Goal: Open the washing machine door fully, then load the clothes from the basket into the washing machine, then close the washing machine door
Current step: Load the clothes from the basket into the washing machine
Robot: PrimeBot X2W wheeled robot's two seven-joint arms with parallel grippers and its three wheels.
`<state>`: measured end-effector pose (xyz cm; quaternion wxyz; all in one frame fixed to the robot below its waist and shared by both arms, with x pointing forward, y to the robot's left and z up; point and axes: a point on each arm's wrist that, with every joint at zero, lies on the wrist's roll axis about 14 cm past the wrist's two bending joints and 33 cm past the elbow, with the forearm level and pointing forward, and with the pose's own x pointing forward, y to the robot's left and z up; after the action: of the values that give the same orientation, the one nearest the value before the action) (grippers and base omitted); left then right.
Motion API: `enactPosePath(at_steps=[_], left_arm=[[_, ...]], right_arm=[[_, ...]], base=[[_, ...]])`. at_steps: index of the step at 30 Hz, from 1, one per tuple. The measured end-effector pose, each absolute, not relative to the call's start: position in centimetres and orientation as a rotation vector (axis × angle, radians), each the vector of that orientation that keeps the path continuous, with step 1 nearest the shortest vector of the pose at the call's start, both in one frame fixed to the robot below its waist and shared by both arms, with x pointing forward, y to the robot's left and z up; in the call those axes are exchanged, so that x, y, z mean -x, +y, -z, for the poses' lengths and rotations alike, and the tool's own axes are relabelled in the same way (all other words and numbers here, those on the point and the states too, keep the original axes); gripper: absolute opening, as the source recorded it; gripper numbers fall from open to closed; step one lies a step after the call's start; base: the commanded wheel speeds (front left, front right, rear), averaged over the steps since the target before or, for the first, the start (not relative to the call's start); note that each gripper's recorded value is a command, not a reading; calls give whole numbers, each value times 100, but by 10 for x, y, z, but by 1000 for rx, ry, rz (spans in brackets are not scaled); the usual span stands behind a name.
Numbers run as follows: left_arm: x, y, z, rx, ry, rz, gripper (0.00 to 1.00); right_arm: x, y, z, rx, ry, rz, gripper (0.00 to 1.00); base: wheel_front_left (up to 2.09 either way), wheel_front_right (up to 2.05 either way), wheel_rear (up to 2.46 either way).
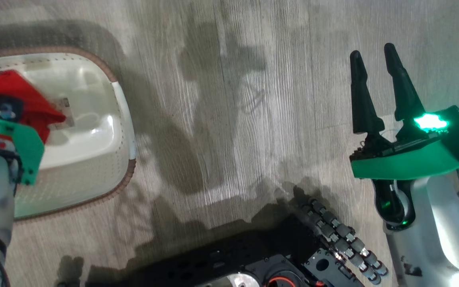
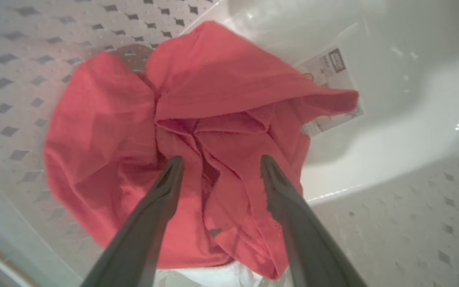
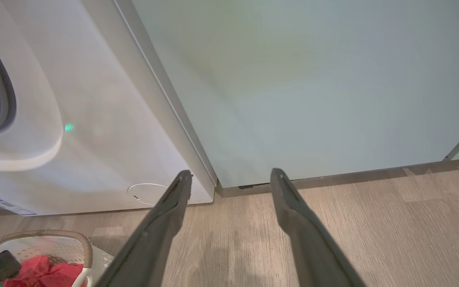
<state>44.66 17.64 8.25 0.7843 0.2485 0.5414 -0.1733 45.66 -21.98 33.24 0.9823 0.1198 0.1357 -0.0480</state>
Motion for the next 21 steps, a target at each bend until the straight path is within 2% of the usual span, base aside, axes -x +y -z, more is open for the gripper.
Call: enactPosePath(at_steps=[4,21], left_arm=[[-448,185,-71,-539,1231,301,100],[-449,195,-42,-577,1326,234,100]], right_arm=[[-461,-222,-327,-240,275,100,100],[-464,-219,-308,-242,308,91,100]], base=[[0,0,0],[0,0,0]])
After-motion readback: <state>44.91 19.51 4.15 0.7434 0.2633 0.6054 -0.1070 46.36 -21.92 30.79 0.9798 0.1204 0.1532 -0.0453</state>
